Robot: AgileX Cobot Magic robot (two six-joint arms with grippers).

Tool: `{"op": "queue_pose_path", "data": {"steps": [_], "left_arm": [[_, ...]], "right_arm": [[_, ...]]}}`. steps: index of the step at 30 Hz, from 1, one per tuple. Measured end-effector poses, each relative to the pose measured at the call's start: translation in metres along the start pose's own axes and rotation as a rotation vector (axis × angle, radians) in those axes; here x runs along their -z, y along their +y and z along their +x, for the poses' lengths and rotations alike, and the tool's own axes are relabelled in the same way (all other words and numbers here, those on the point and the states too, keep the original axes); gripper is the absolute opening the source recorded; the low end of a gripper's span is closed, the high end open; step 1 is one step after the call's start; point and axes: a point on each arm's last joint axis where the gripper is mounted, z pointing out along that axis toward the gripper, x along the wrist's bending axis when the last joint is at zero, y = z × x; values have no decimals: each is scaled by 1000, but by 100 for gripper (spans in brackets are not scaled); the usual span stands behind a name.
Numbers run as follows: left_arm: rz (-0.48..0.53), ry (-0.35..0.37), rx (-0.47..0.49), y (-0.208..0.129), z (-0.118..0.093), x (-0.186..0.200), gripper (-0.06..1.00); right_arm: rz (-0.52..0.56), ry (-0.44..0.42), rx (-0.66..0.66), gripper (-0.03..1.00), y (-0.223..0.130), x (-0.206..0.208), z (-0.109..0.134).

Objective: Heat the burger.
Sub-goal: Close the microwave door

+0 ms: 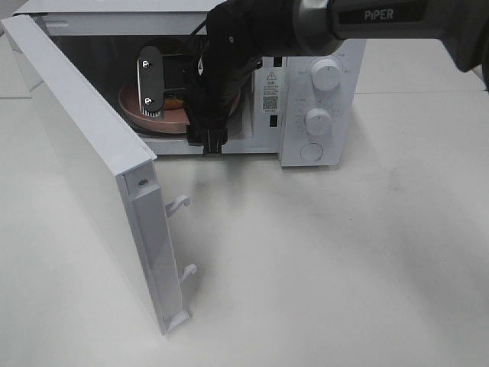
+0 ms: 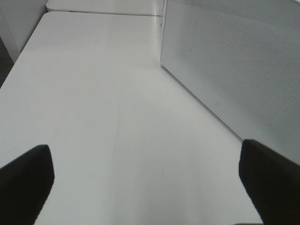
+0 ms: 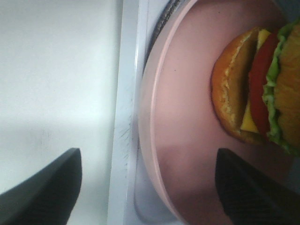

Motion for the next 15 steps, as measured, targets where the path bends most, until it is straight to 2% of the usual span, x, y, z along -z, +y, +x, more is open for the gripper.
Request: {"op": "queue_pose_path", "data": {"steps": [8, 15], "left_arm": [[0, 0, 0, 0, 0, 0, 100], [0, 0, 0, 0, 0, 0, 100]], "right_arm": [[-5, -4, -1, 76, -3, 13, 5], [-3, 9, 5, 76, -11, 27, 18]]}}
